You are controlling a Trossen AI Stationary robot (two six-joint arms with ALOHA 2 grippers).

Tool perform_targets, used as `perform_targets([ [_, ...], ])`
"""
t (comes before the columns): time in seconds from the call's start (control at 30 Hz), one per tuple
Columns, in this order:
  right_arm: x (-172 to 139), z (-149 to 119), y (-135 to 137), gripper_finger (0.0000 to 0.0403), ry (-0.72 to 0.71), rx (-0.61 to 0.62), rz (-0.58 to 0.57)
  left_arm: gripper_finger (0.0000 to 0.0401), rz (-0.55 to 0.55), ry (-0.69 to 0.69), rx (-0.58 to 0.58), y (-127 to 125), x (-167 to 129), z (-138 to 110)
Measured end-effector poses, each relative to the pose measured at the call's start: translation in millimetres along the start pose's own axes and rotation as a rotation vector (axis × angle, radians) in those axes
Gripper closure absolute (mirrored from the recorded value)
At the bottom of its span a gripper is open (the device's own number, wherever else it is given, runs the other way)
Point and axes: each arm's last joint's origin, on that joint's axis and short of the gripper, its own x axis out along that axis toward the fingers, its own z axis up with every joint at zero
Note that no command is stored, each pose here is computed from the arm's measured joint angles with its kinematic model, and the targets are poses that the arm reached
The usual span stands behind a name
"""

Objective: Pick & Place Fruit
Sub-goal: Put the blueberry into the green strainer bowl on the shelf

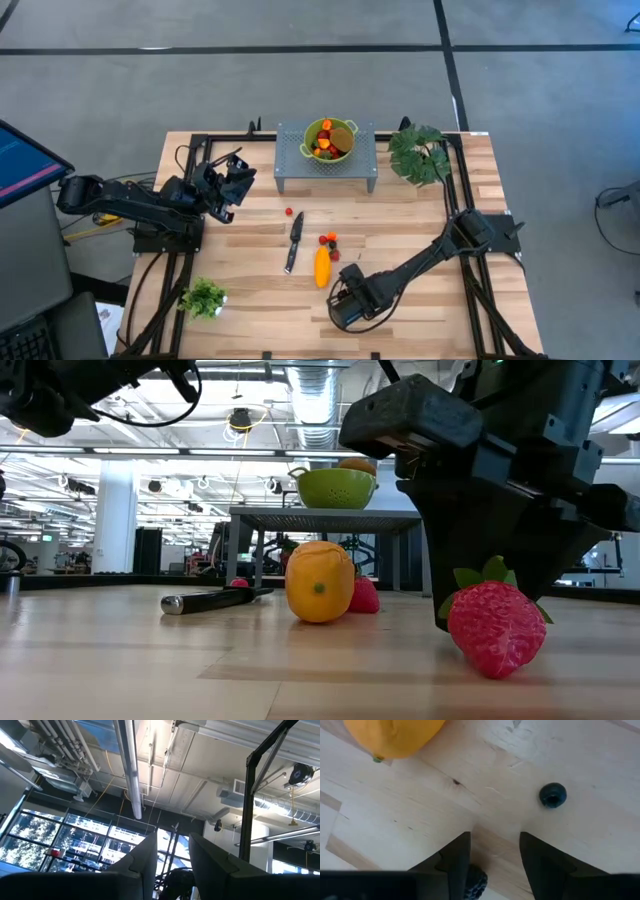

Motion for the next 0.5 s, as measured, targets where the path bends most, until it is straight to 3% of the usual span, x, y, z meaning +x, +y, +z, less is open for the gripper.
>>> perform_targets([
  [0.5, 5, 22, -1, 0.0248, 0.016, 0.064, -0.034, 0.0295, 0.001, 0.000, 0.000, 0, 0, 0],
])
